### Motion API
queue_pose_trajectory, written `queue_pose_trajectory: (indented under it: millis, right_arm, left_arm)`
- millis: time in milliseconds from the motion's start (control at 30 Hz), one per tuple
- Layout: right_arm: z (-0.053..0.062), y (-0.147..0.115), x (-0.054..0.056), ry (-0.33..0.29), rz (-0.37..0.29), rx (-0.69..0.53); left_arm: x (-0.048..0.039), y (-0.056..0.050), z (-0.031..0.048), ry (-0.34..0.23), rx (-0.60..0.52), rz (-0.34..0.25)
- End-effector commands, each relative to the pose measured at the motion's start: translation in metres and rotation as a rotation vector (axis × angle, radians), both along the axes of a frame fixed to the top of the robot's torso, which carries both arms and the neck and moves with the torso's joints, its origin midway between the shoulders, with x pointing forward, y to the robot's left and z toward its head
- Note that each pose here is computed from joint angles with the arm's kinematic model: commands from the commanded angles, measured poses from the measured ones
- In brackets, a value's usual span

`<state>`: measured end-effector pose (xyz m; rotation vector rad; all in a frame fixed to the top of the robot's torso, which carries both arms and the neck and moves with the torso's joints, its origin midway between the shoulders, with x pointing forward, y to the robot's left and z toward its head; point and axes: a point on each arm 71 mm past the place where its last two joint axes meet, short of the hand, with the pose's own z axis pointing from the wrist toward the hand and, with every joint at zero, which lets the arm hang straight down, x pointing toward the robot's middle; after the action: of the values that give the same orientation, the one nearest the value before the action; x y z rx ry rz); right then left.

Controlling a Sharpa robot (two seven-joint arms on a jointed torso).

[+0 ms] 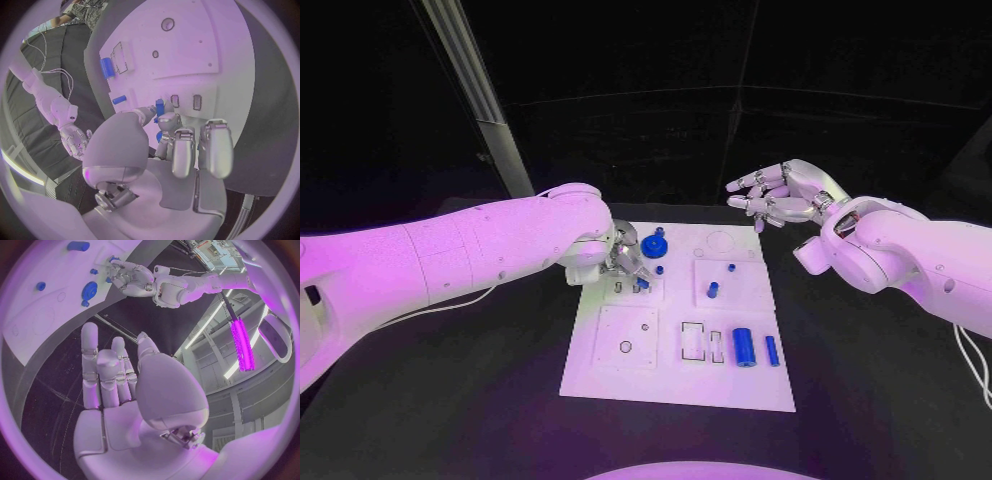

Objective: Assemble the parts on the task board

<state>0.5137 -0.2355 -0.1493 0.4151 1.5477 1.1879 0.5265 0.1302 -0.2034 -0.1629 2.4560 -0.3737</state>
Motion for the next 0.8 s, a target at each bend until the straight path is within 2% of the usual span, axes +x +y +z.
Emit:
queue_pose_trajectory:
  millis: [33, 267, 400, 567, 800]
  right_arm:
    - [0.001, 0.001, 0.0, -0.006, 0.012, -0.001]
    - [0.002, 0.001, 0.0, -0.014, 0.008, 0.001]
    - [0.002, 0.0, 0.001, -0.021, 0.004, 0.003]
    - [0.003, 0.0, 0.0, -0.033, -0.001, 0.007]
    - [0.004, -0.001, 0.0, -0.042, -0.005, 0.009]
  left_arm:
    - [-0.0002, 0.002, 0.0037, -0.041, -0.059, 0.043]
    - [-0.0054, 0.009, 0.0037, -0.079, -0.054, 0.061]
    - [-0.0083, 0.014, 0.0007, -0.118, -0.003, 0.042]
    - [-0.0098, 0.016, -0.0043, -0.141, 0.027, 0.036]
    - [-0.012, 0.017, -0.0108, -0.144, 0.048, 0.033]
